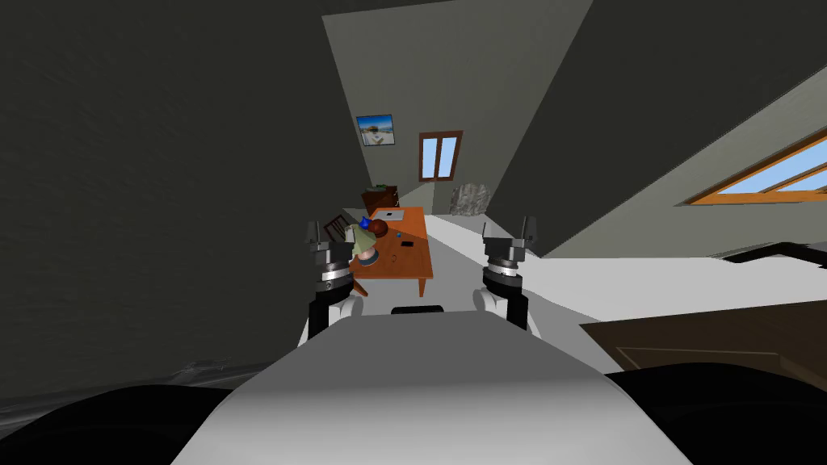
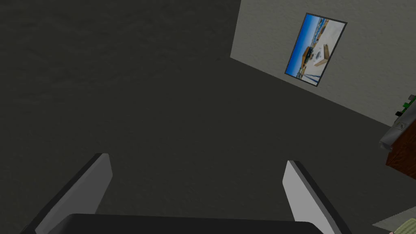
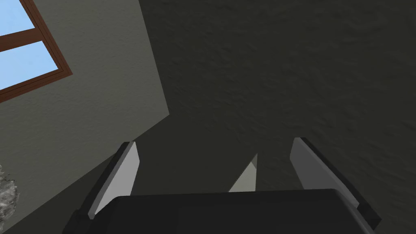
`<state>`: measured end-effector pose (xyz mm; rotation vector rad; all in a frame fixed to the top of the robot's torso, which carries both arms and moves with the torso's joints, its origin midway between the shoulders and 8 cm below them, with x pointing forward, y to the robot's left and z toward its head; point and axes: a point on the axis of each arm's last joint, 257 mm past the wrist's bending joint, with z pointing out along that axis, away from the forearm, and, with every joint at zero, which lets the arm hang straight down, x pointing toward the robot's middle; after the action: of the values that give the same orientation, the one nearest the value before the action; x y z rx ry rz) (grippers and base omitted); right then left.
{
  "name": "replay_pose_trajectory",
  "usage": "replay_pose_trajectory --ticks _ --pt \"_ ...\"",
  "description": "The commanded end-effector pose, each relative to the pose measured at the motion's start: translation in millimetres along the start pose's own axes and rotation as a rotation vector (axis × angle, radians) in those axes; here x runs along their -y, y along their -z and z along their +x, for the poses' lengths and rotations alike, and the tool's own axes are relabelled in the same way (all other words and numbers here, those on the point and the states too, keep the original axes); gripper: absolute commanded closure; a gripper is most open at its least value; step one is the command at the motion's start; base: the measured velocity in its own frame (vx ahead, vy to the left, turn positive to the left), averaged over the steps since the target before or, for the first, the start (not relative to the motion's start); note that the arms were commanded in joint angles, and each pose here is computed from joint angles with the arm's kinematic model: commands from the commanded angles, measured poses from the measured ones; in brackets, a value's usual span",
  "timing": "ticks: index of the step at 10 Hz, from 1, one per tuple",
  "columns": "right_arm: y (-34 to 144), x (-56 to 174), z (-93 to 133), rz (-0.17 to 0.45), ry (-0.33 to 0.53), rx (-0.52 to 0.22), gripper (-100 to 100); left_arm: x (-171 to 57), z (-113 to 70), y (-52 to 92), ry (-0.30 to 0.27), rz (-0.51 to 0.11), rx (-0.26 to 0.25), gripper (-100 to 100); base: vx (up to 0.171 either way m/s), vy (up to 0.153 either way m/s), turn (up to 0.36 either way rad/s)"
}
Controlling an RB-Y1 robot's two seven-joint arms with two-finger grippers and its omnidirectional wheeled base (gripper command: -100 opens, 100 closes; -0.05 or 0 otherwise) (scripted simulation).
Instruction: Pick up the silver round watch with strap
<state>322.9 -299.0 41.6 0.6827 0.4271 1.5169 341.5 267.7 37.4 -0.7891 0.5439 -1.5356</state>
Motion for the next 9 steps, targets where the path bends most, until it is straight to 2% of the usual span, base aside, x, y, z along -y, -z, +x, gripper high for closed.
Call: replay_pose_trajectory --ticks 1,5,6,8,9 --pt "0.0 0.0 0.0 0.0 0.0 0.0 0 -8.4 1.7 0.8 -0.006 -0.021 -0.024 -100 -0.007 -0.009 -0.023" --pt "0.0 0.0 0.0 0.0 0.0 0.0 0 -49.0 -2.8 4.5 -0.01 -0.11 -0.07 -100 -0.029 -0.03 -0.042" --pt "0.0 0.0 0.0 0.0 0.0 0.0 0 -49.3 -2.9 4.7 -0.01 -0.111 -0.069 -100 -0.035 -0.027 -0.016" --pt "0.0 0.0 0.0 0.0 0.0 0.0 0 -74.4 -10.7 6.2 -0.001 -0.161 -0.072 -100 -0.035 -0.033 -0.064" --pt "0.0 0.0 0.0 0.0 0.0 0.0 0 -76.8 -11.5 7.2 -0.002 -0.166 -0.07 -100 -0.031 -0.027 -0.026"
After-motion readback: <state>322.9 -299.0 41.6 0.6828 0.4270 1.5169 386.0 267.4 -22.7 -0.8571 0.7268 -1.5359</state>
